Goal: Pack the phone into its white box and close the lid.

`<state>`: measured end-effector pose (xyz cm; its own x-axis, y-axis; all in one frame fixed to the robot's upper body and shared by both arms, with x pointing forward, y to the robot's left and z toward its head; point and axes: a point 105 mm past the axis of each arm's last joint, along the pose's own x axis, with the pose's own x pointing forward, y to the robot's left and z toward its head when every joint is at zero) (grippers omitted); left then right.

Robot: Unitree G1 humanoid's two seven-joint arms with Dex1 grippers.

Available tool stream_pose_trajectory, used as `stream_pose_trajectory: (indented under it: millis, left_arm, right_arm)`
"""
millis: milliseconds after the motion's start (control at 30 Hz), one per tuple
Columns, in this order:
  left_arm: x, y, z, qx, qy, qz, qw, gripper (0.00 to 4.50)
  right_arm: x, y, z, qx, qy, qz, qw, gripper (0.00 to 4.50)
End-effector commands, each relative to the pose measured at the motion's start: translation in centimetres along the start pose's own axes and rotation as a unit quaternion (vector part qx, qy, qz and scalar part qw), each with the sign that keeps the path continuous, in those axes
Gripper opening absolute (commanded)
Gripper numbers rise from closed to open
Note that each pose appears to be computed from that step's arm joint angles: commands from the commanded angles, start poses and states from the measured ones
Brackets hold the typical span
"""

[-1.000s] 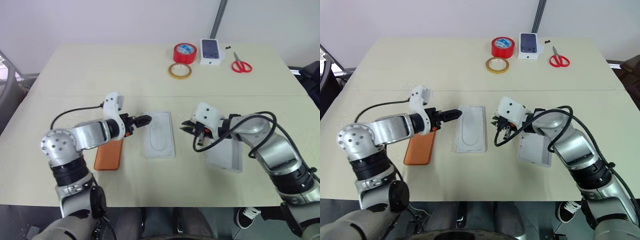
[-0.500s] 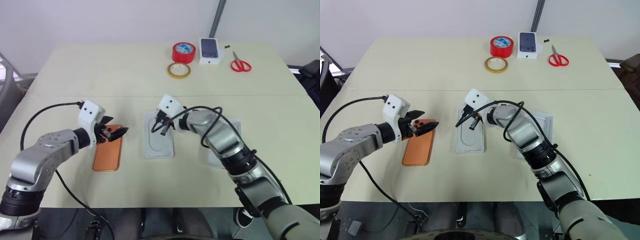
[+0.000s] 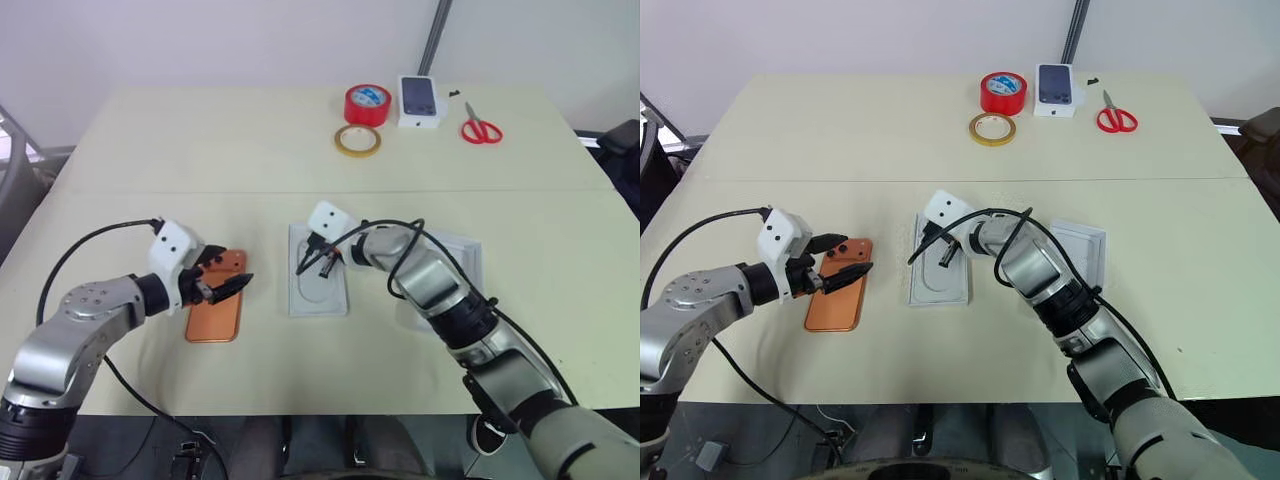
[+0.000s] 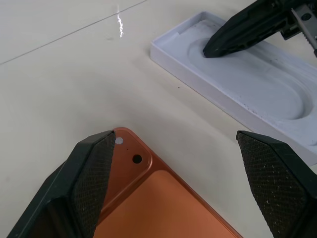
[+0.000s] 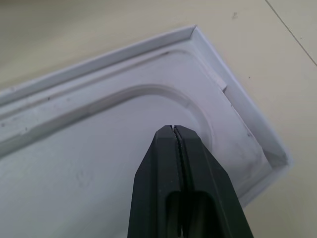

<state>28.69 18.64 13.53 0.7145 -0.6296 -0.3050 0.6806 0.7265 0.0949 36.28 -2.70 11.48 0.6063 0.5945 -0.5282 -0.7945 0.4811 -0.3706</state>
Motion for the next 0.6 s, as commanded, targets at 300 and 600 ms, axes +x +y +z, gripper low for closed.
stream_pose_trajectory:
  millis: [300,600]
  left_arm:
    - [-3.2,5.5,-0.3,-0.138,0.009,0.146,0.98,4.3]
    - [-5.5,4.7,-3.4,-0.262,0.104,0.166,0.945,4.3]
  right_arm:
    - [-3.0,3.4,6.4,-0.016,-0.148,0.067,0.987,0.01]
    - [-0.7,7.4,6.4,-0.087,-0.087,0.143,0.982,0.01]
